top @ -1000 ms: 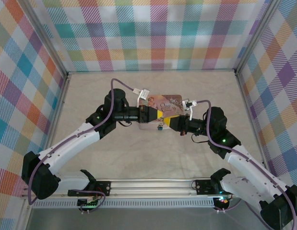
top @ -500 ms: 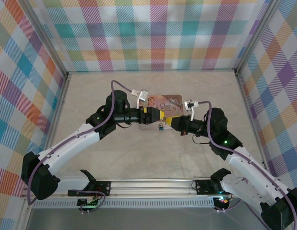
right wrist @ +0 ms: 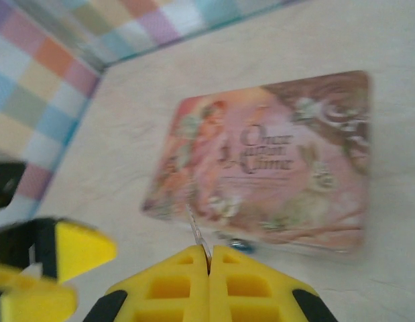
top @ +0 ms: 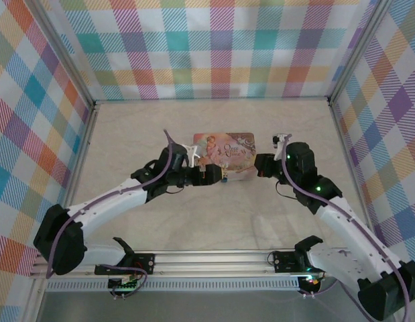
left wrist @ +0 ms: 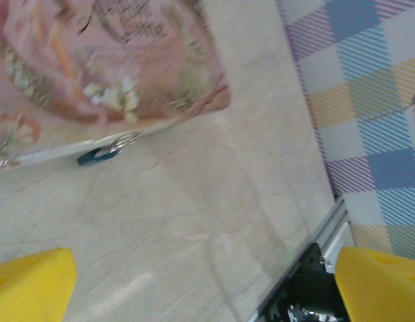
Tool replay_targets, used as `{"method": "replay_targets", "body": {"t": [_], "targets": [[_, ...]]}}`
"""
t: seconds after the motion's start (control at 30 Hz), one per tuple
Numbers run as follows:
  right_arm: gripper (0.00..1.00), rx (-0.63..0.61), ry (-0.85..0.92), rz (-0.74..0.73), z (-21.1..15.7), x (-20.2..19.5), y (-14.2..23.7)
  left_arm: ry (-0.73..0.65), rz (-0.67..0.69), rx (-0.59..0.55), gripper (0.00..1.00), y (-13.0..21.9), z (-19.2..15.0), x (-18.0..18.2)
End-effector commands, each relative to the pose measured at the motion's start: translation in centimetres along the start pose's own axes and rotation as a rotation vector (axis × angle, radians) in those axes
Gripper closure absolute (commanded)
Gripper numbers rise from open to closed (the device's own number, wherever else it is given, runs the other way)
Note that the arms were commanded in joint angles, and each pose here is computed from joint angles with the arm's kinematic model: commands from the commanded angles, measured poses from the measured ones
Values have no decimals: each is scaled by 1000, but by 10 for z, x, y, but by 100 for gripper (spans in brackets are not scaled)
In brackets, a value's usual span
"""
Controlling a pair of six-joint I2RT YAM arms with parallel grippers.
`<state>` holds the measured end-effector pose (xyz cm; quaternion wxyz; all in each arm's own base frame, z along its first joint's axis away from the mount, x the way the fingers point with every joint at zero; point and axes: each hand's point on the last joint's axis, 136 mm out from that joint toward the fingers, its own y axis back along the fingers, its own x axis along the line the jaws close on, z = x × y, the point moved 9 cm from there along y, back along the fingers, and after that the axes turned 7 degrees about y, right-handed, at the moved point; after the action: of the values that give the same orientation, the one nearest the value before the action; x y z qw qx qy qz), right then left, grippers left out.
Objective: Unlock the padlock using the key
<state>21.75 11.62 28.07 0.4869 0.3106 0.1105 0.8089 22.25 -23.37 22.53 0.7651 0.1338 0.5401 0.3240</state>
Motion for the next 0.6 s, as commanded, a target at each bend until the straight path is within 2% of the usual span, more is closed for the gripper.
{"method": "replay_targets", "body": {"t": [0.0, 0.23, 0.4, 0.57], "targets": [[100, -13, 26, -147, 14, -21, -9, -9, 14, -18, 0, -19, -12, 10], [100, -6, 9, -257, 44, -61, -62, -84, 47, -101, 0, -51, -26, 18], [100, 27, 28, -296, 65, -79, -107, -219, 14, -282, 0, -68, -39, 25], [100, 40, 31, -324, 79, -96, -145, -264, 58, -286, 0, -92, -42, 36]]}}
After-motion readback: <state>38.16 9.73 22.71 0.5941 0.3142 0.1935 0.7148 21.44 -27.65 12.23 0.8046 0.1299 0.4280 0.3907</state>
